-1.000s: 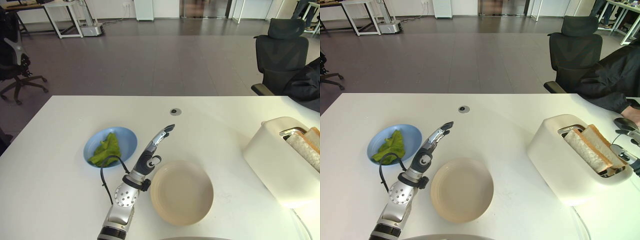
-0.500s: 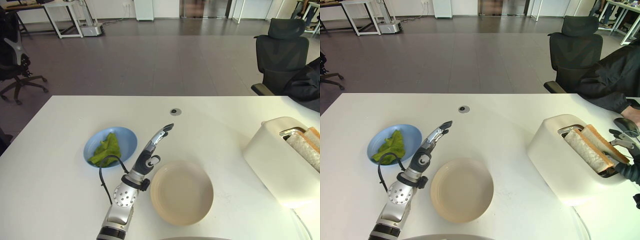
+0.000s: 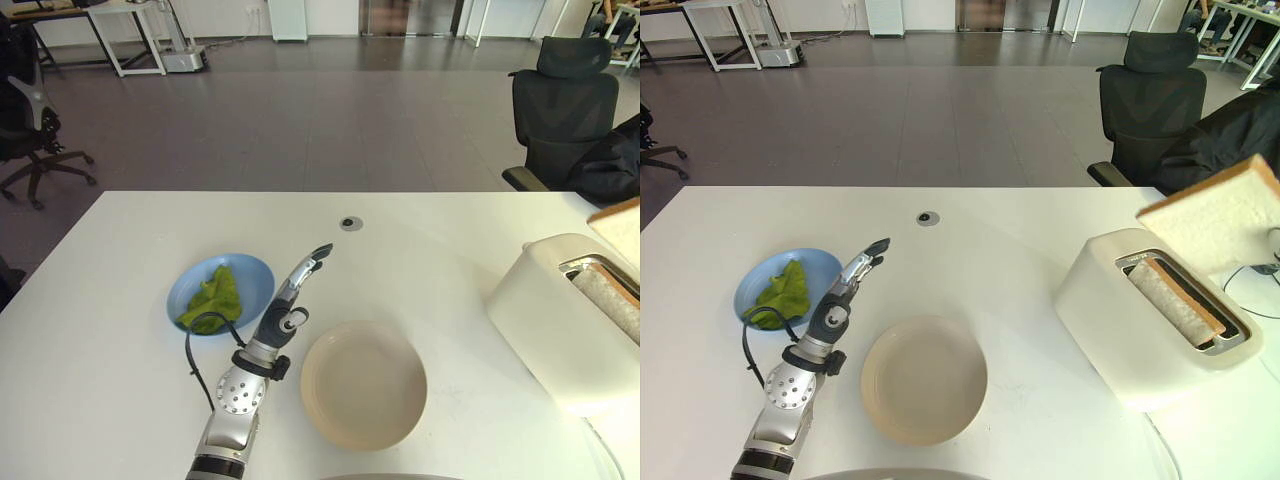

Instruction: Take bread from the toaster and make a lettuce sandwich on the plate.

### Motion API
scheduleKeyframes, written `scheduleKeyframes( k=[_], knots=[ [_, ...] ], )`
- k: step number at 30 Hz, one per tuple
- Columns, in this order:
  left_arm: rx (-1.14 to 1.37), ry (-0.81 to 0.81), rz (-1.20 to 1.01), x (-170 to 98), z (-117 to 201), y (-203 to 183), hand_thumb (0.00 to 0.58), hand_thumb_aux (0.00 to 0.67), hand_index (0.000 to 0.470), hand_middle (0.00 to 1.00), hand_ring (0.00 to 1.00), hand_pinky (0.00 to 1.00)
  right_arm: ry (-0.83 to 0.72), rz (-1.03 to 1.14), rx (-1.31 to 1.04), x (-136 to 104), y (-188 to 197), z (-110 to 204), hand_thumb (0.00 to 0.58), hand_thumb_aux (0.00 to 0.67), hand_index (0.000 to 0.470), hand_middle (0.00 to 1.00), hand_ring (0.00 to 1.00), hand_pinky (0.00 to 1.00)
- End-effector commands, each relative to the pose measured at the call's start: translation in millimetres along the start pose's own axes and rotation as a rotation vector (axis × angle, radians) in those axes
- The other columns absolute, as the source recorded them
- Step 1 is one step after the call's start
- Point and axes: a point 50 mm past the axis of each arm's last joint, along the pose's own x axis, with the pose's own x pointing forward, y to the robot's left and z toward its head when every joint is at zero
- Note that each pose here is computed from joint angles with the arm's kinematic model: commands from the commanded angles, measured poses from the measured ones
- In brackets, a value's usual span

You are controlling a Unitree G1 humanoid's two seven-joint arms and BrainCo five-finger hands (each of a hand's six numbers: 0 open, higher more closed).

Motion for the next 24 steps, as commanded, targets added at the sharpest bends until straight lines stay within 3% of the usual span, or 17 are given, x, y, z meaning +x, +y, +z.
scheduleKeyframes(
  k=[1, 11, 17, 24],
  knots=[
    [0.022, 0.01, 0.009, -4, 0, 6, 0.0, 0.0, 0.0, 0.0, 0.0, 0.0, -0.097, 0.168, 0.101, 14, 33, 20, 0.58, 0.67, 0.47, 0.0, 0.0, 0.0],
    [0.13, 0.052, 0.062, -19, -2, 32, 0.0, 0.0, 0.0, 0.0, 0.0, 0.0, -0.157, 0.677, 0.427, 23, 161, 25, 0.58, 0.67, 0.47, 0.0, 0.0, 0.0],
    [0.351, 0.134, 0.126, -38, -3, 67, 0.0, 0.0, 0.0, 0.0, 0.0, 0.0, 0.009, 0.904, 0.494, 15, 225, 5, 0.58, 0.67, 0.47, 0.0, 0.0, 0.0],
    [0.737, 0.317, 0.184, -61, -3, 119, 0.0, 0.0, 0.0, 0.0, 0.0, 0.0, 0.189, 1.07, 0.467, 2, 274, -23, 0.58, 0.67, 0.47, 0.0, 0.0, 0.0]
  ],
)
